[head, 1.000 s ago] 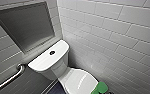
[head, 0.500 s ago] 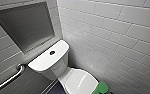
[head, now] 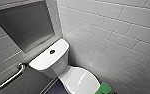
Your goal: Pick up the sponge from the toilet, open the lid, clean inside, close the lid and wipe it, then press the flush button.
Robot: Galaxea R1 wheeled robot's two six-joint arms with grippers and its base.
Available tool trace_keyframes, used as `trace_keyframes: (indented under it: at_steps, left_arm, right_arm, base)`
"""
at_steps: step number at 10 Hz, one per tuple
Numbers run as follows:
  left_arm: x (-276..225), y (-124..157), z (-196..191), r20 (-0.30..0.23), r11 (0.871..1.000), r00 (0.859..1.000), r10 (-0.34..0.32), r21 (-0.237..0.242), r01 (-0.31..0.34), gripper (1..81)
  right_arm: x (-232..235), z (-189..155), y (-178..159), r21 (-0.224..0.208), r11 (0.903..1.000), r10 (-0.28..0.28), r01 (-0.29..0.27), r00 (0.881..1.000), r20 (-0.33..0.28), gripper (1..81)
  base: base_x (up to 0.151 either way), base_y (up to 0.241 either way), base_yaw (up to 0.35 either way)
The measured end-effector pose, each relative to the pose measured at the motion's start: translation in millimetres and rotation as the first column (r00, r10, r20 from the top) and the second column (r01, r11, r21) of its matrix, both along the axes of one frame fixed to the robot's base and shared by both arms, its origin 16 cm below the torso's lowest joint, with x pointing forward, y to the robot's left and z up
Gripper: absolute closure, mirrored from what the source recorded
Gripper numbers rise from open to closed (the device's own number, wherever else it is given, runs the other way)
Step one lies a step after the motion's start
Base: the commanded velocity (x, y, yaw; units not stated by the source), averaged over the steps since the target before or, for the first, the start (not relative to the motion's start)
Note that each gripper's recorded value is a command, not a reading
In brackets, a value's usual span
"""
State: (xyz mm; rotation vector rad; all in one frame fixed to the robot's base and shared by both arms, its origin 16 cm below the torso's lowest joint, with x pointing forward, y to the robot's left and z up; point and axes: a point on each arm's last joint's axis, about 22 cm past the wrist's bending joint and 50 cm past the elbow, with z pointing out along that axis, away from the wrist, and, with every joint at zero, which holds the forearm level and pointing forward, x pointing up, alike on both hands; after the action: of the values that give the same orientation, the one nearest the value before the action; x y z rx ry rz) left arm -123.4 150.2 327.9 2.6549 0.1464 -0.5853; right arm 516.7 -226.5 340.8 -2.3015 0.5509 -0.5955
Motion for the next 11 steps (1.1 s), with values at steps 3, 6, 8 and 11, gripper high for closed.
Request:
trace_keyframes:
  at_steps: [3, 6, 8, 11]
  left_arm:
    - [-24.9, -0.8, 33.4, -0.038, 1.0, 0.999, -0.001, -0.002, 0.001, 1.0]
    - [-15.4, -10.0, 34.4, -0.027, 1.0, 1.0, 0.004, -0.012, -0.004, 1.0]
    - [13.3, -9.7, 18.6, 0.016, 1.0, 1.0, 0.004, -0.012, -0.004, 1.0]
    - [47.1, -16.8, 9.9, 0.056, 0.999, 0.998, 0.02, -0.043, -0.018, 1.0]
  right_arm:
    - [-34.9, 5.4, -0.3, -0.001, 1.0, 0.004, -0.005, 0.998, -0.059, 81.1]
    - [-96.9, -9.9, -29.9, -0.054, 0.9982, 0.017, -0.027, 0.984, -0.176, 81.1]
    - [-141.3, -18.2, -52.6, -0.087, 0.9954, 0.018, -0.04, 0.969, -0.245, 81.1]
    - [-278.4, -24.7, -95.0, -0.139, 0.985, 0.035, -0.101, 0.908, -0.417, 81.1]
  base:
    - [0.0, 0.0, 0.0]
    - [0.0, 0.0, 0.0]
    - [0.0, 0.0, 0.0]
    - [0.0, 0.0, 0.0]
